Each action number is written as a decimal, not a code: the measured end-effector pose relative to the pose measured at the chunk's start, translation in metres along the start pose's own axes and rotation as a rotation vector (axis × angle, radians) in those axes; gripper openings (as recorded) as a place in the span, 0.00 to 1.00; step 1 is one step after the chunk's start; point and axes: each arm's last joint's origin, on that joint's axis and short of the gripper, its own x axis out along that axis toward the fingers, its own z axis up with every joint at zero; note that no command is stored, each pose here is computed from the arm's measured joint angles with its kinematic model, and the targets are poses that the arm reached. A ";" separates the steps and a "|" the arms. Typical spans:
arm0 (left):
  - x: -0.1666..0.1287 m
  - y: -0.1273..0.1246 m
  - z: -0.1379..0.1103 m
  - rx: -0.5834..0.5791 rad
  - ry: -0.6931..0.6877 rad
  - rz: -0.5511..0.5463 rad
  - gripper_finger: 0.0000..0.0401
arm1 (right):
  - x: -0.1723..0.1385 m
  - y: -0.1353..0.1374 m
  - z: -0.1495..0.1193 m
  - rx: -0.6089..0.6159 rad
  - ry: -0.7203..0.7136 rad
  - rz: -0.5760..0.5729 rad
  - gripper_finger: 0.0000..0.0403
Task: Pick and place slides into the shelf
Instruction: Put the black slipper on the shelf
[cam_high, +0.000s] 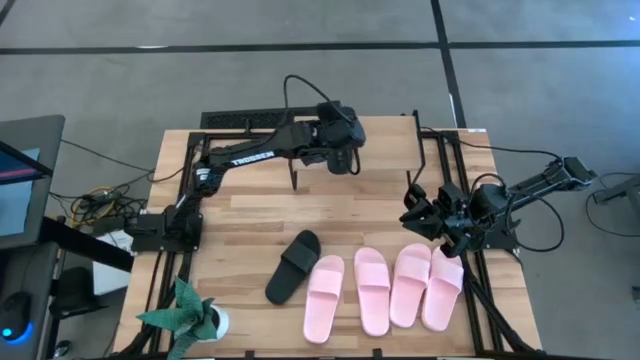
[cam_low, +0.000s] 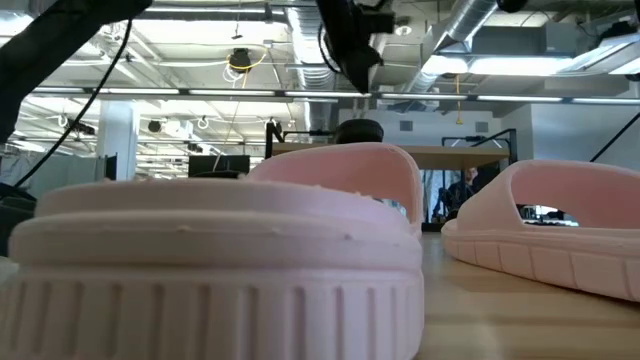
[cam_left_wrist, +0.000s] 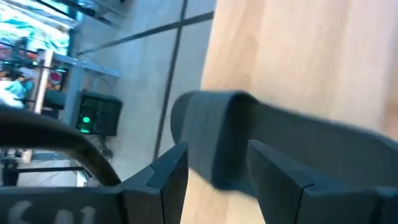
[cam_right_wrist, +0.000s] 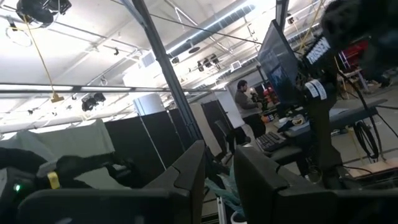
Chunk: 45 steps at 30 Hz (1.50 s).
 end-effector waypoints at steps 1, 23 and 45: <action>-0.009 0.002 -0.002 -0.001 0.003 -0.020 0.38 | 0.000 0.000 0.000 0.001 0.000 0.000 0.19; -0.245 0.085 -0.116 -0.203 -0.187 -0.614 0.38 | 0.077 -0.019 -0.063 -0.014 0.397 -0.355 0.19; -0.333 0.145 -0.221 -0.414 -0.452 -0.482 0.38 | 0.217 -0.043 -0.150 -0.265 0.830 -0.447 0.19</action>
